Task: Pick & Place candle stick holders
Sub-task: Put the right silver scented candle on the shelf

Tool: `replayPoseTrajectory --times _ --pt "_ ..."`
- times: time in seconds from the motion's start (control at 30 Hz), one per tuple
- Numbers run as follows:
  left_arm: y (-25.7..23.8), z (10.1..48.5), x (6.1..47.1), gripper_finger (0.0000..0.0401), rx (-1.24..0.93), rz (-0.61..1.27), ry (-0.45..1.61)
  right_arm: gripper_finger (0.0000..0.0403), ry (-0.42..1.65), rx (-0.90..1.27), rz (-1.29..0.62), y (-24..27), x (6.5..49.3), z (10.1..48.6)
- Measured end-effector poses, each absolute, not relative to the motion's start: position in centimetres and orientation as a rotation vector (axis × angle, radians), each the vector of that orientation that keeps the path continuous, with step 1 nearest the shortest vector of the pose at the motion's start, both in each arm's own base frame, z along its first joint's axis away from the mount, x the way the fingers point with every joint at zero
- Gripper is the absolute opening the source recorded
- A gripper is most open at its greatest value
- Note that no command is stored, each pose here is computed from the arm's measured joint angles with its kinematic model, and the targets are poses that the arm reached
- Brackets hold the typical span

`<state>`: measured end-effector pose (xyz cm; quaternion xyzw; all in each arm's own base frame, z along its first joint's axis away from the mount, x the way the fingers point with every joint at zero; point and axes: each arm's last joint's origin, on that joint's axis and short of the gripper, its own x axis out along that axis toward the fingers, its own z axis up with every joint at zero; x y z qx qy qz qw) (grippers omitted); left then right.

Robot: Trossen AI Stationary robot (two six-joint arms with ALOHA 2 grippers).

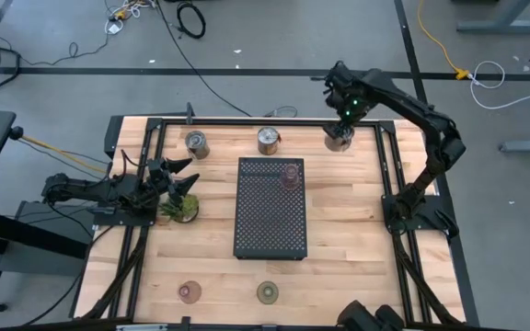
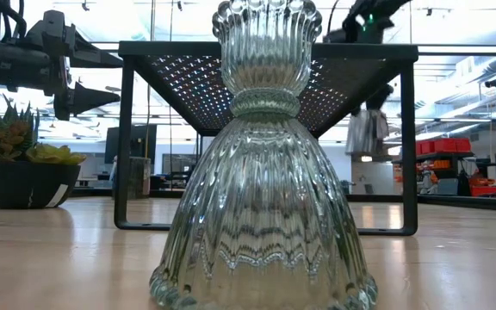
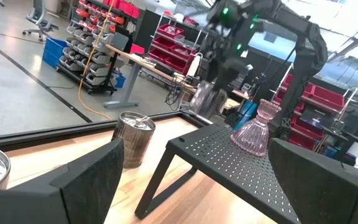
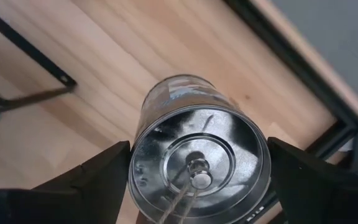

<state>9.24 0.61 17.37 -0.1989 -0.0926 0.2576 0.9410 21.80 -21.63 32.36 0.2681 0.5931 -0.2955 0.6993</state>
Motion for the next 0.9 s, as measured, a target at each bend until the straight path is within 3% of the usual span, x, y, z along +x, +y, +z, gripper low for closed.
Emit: replayPoseTrajectory --times 0.47,0.9 --pt "0.6 17.4 9.2 0.0399 -0.406 0.525 -0.189 0.0325 1.1 0.458 -0.578 -16.1 23.5 42.9" --pt "0.6 17.4 9.2 0.0399 -0.398 0.534 -0.188 0.0325 0.935 0.469 -0.38 -10.8 26.7 45.0"
